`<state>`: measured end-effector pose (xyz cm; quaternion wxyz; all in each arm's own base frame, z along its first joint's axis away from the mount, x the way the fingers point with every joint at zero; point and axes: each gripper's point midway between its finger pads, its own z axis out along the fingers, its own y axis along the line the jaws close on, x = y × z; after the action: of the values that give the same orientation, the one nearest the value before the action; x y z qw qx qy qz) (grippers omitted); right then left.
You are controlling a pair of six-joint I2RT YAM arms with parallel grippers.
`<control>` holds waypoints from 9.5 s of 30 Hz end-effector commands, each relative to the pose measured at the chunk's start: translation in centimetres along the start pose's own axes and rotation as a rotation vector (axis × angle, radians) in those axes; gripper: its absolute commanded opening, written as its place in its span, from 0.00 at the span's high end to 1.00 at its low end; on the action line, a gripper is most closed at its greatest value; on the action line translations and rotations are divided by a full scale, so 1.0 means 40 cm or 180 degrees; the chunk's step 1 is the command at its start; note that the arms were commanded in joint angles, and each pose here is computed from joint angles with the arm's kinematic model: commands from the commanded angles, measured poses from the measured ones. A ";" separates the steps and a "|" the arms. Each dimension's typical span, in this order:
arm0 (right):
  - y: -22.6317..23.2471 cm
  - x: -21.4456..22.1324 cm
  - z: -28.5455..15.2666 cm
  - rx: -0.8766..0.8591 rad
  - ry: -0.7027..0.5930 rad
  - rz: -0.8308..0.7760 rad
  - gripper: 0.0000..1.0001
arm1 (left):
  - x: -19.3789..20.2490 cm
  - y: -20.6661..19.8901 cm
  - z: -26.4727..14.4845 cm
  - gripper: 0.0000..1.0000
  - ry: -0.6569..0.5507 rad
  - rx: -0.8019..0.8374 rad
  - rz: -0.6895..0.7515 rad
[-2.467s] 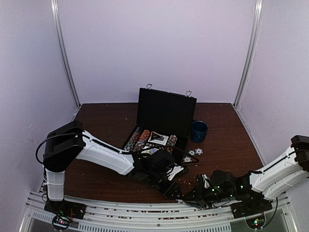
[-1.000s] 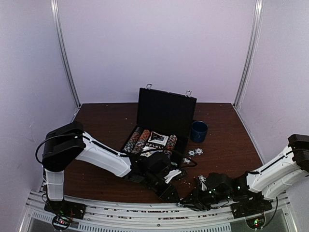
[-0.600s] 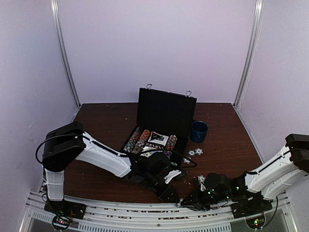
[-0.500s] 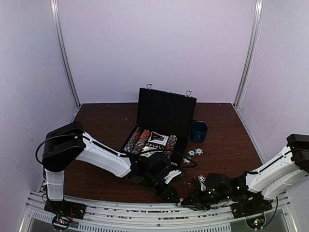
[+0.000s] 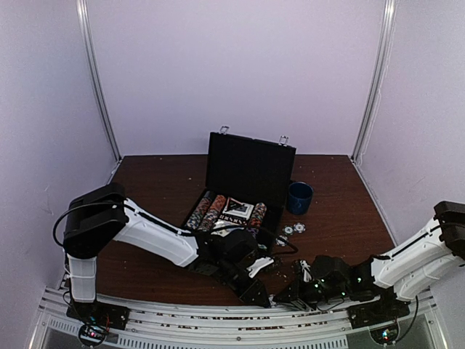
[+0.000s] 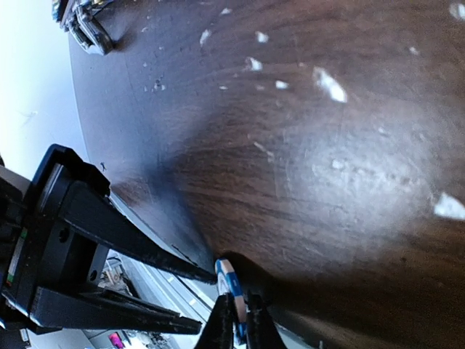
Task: Pack up texas hold em set
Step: Pick up the poker chip from the corner of the board, then place the poker chip in the slot, then move the poker chip to the corner of the board, then pick up the poker chip from the corner of the board.
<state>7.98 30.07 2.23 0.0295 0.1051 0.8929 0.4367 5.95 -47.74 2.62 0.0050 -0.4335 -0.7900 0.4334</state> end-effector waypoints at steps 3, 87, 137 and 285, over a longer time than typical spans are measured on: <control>0.034 -0.030 0.007 -0.0032 -0.0131 -0.0181 1.00 | 0.015 -0.009 0.017 0.74 0.0110 -0.0060 0.0100; 0.211 -0.454 -0.139 0.2119 -0.0552 -0.2897 0.56 | -0.195 0.248 -0.639 0.39 -0.2184 -0.1447 -0.1146; -0.149 -0.608 -0.042 0.2556 -0.0641 -0.1082 0.48 | -0.142 0.249 -0.652 0.39 -0.2304 -0.1425 -0.1403; -0.100 0.027 -0.043 0.0624 -0.0357 0.0812 0.66 | -0.027 -0.006 0.058 0.72 -0.0638 -0.0146 0.0272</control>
<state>6.19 27.64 1.79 0.0098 0.2344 0.9034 0.3589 6.86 -50.25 2.76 -0.1224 -0.4127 -0.7834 0.4483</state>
